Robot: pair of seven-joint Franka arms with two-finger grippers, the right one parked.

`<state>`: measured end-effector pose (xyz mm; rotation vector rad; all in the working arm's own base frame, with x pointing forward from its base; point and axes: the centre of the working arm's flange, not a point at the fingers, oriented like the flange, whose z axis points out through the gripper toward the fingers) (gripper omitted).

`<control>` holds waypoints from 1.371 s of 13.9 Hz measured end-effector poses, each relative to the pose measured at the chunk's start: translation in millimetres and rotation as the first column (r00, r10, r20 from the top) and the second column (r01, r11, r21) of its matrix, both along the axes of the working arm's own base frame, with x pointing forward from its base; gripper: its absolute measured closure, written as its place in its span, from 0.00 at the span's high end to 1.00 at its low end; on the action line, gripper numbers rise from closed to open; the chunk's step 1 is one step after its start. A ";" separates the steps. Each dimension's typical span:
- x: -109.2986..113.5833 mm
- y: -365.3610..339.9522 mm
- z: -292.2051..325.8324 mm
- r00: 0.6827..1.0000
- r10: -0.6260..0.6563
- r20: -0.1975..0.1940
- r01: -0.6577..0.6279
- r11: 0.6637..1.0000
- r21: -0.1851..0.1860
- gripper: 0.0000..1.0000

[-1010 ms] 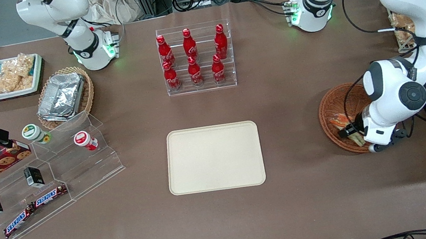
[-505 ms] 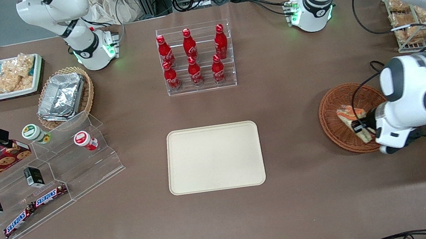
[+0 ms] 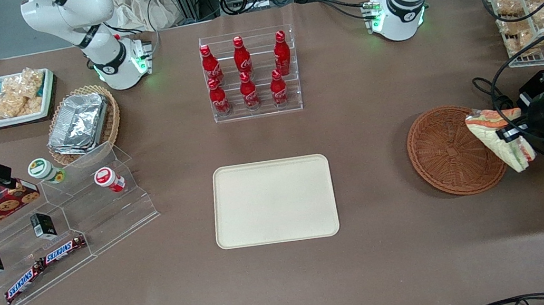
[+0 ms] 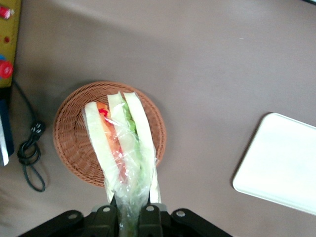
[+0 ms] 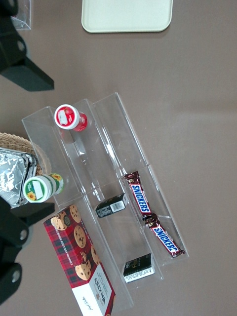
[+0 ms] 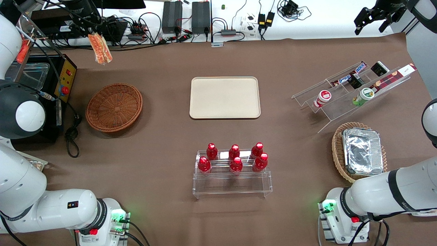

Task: Place sandwich from basket to tray
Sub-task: 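Carry the sandwich with the left gripper over the cream tray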

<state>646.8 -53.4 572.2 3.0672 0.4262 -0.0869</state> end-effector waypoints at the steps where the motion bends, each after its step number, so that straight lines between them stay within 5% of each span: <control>1: -0.9 -18.8 -2.0 0.999 -0.051 -0.003 0.051 0.999 -0.016 0.16; 4: -3.6 -118.0 -48.3 0.973 -0.228 -0.030 0.225 0.971 -0.077 0.16; 9: -12.8 -276.8 -159.4 0.912 -0.407 0.049 0.409 0.909 -0.075 0.15; 15: -3.9 -324.1 -262.2 0.885 -0.446 0.131 0.459 0.883 -0.097 0.15; 19: -13.2 -341.2 -307.6 0.865 -0.489 0.110 0.498 0.864 -0.078 0.15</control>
